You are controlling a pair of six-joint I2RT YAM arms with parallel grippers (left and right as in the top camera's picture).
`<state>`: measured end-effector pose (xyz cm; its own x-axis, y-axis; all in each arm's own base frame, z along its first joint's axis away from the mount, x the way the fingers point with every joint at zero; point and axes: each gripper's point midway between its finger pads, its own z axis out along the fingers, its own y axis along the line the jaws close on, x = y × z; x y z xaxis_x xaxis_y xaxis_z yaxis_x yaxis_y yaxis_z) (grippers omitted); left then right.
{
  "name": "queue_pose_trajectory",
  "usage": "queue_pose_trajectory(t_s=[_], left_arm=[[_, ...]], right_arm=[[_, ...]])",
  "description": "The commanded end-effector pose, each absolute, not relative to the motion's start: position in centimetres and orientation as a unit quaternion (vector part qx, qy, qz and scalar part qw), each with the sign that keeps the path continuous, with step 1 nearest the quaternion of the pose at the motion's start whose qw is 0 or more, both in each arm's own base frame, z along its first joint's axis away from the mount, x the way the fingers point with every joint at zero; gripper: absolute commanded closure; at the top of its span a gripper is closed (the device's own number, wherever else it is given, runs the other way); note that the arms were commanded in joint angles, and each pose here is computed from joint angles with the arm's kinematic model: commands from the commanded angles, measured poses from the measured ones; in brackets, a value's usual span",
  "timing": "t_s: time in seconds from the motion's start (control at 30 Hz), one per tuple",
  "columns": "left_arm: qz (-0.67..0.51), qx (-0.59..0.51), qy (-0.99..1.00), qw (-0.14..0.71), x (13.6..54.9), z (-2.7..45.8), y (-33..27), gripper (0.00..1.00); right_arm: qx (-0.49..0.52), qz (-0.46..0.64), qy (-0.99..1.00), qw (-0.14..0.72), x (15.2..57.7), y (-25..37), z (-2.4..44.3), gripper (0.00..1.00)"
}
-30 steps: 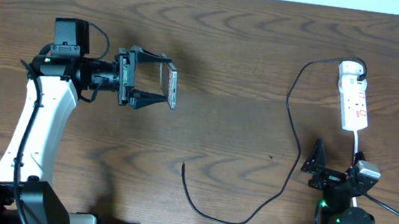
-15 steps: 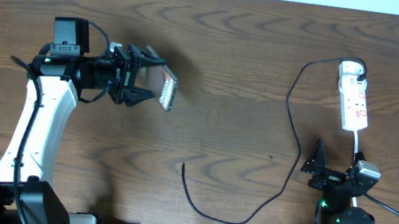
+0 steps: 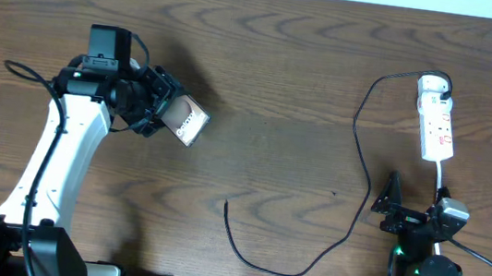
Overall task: Plug charger to phone and switch on socket
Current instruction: 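Reach the right gripper toward the phone held by the left gripper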
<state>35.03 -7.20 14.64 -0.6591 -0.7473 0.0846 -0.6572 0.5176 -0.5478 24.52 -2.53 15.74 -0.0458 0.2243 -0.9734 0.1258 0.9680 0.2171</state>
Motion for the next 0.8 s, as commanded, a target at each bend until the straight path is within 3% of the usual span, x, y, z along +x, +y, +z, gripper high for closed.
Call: queue_pose_trajectory(t_s=[0.0, 0.2, 0.33, 0.5, 0.77], left_arm=[[-0.274, -0.396, 0.869, 0.110, 35.7, 16.0, -6.9, 0.93], [-0.275, -0.400, 0.867, 0.110, 35.8, 16.1, -6.9, 0.93], [-0.277, -0.413, 0.861, 0.106, 35.8, 16.1, -6.9, 0.93], [-0.279, -0.431, 0.852, 0.101, 35.8, 16.1, -6.9, 0.93], [-0.287, -0.511, 0.807, 0.073, 35.8, 16.1, -6.9, 0.93]], right_arm=[[0.118, 0.033, 0.715, 0.688, 24.5, -2.6, 16.2, 0.01], [0.071, 0.138, 0.611, 0.776, 23.8, 0.4, 23.9, 0.01], [0.077, 0.204, 0.613, 0.759, 23.7, 1.7, 26.8, 0.01], [0.023, 0.305, 0.673, 0.673, 25.9, 5.7, 28.7, 0.01], [-0.135, 0.533, 0.723, 0.418, 30.8, 15.1, 29.3, 0.01]])
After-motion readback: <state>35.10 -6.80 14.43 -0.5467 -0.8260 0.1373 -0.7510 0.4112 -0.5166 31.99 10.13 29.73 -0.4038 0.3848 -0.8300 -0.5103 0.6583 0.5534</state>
